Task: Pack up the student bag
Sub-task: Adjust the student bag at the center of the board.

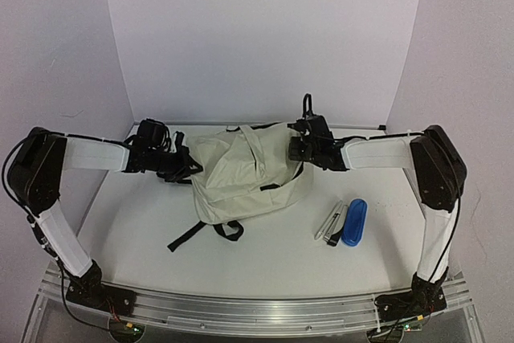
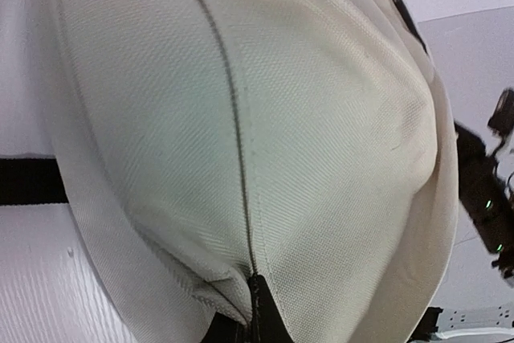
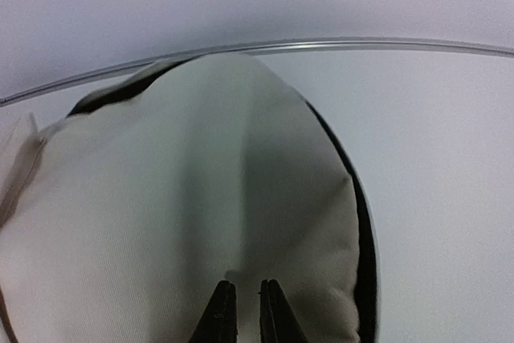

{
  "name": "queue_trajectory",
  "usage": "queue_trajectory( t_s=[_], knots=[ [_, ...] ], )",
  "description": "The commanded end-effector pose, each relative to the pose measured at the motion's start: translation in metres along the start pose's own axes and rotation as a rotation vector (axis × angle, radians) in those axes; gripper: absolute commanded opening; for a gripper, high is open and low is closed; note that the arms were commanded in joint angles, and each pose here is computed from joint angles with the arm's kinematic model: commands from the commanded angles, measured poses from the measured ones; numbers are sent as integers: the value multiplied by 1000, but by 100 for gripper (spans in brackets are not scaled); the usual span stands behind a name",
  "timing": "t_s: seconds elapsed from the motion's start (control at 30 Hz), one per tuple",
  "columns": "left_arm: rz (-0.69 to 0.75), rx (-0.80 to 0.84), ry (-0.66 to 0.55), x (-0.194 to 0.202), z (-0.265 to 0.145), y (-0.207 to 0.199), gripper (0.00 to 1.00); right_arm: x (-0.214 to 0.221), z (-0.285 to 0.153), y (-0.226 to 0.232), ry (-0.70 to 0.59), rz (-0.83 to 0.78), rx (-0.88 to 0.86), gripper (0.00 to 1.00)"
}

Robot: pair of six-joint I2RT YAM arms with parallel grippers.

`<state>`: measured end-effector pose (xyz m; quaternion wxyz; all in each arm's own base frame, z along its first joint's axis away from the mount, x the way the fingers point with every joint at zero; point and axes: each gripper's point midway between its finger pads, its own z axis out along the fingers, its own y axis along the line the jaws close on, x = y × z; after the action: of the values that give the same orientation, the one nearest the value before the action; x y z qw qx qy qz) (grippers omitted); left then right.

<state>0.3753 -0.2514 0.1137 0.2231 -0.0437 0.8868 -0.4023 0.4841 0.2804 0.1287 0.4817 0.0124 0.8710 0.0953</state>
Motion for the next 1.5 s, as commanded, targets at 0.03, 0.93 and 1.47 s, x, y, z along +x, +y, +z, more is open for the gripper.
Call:
queue_trajectory(
  t_s=[0.03,0.93,1.47],
  knots=[
    [-17,14,135,99,-14,-39,0,-36,20,25,-68,-30,-58,16],
    [393,14,-16,-12,-47,-99,85,-43,-111,111,87,227,-513,63],
    [465,-72,164,-11,39,-52,84,9,-131,-59,82,262,13,98]
  ],
)
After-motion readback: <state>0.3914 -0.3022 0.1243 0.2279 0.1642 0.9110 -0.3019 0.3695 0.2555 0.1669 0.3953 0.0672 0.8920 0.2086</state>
